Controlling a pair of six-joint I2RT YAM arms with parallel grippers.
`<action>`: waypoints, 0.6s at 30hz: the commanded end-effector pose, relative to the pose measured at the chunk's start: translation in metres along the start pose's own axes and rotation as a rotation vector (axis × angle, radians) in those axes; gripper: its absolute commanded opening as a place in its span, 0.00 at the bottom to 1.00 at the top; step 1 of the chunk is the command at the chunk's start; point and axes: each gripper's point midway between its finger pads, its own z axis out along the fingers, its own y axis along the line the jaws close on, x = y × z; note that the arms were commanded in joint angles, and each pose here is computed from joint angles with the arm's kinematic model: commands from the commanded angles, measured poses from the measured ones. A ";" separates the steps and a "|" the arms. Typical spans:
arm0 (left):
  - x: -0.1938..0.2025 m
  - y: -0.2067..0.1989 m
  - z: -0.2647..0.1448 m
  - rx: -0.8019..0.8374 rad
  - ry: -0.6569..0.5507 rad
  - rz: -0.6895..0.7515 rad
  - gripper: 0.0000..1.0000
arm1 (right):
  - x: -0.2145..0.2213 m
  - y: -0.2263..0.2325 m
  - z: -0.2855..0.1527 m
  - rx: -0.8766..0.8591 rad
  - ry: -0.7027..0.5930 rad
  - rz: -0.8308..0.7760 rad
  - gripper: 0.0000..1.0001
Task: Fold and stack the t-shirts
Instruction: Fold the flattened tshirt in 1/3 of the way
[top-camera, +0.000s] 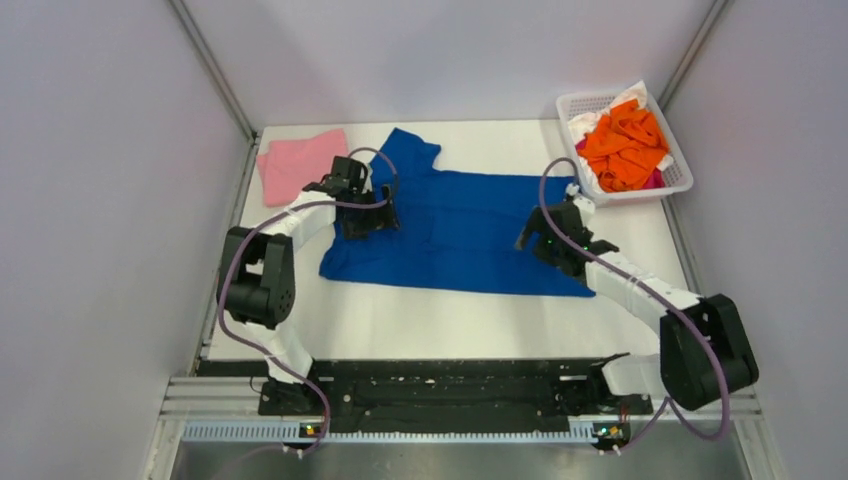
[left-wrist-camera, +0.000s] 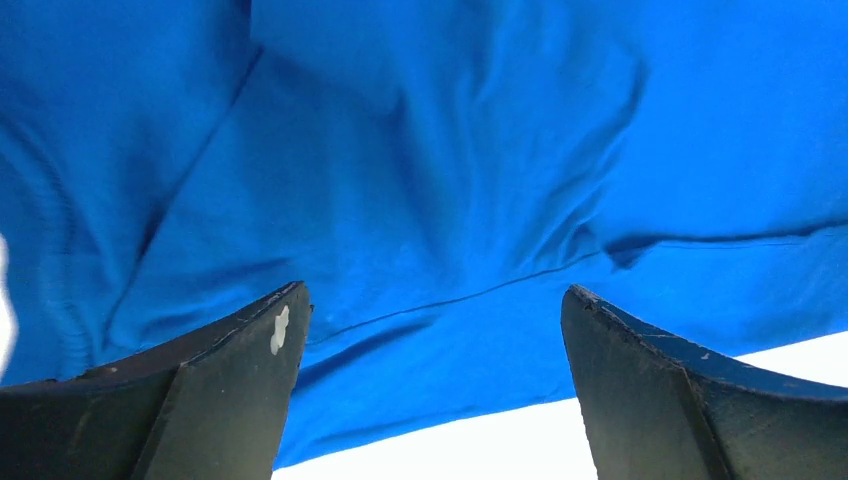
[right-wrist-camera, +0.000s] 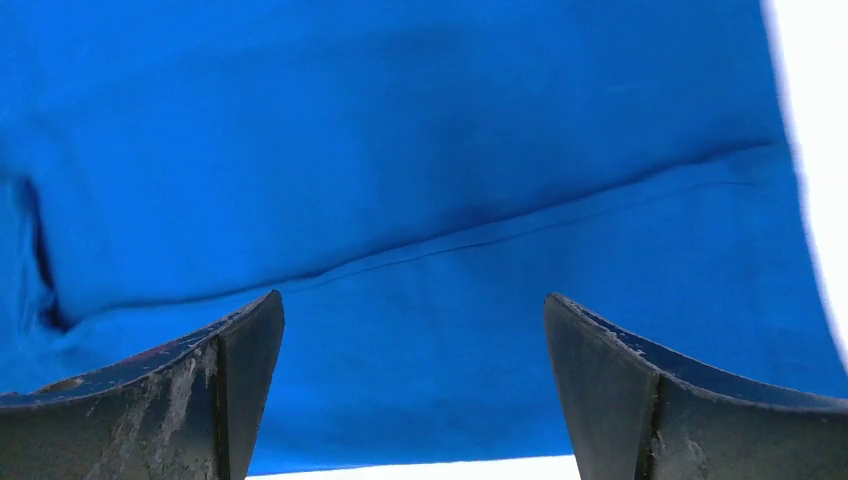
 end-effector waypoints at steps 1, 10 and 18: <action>0.021 0.007 0.028 0.029 0.072 -0.111 0.99 | 0.015 0.055 0.012 -0.164 0.002 -0.104 0.99; 0.093 0.053 0.024 -0.128 0.150 -0.216 0.98 | 0.070 0.022 0.034 -0.052 0.149 -0.098 0.99; 0.173 0.093 -0.023 -0.291 0.173 -0.318 0.98 | 0.117 -0.004 0.002 -0.072 0.266 -0.109 0.99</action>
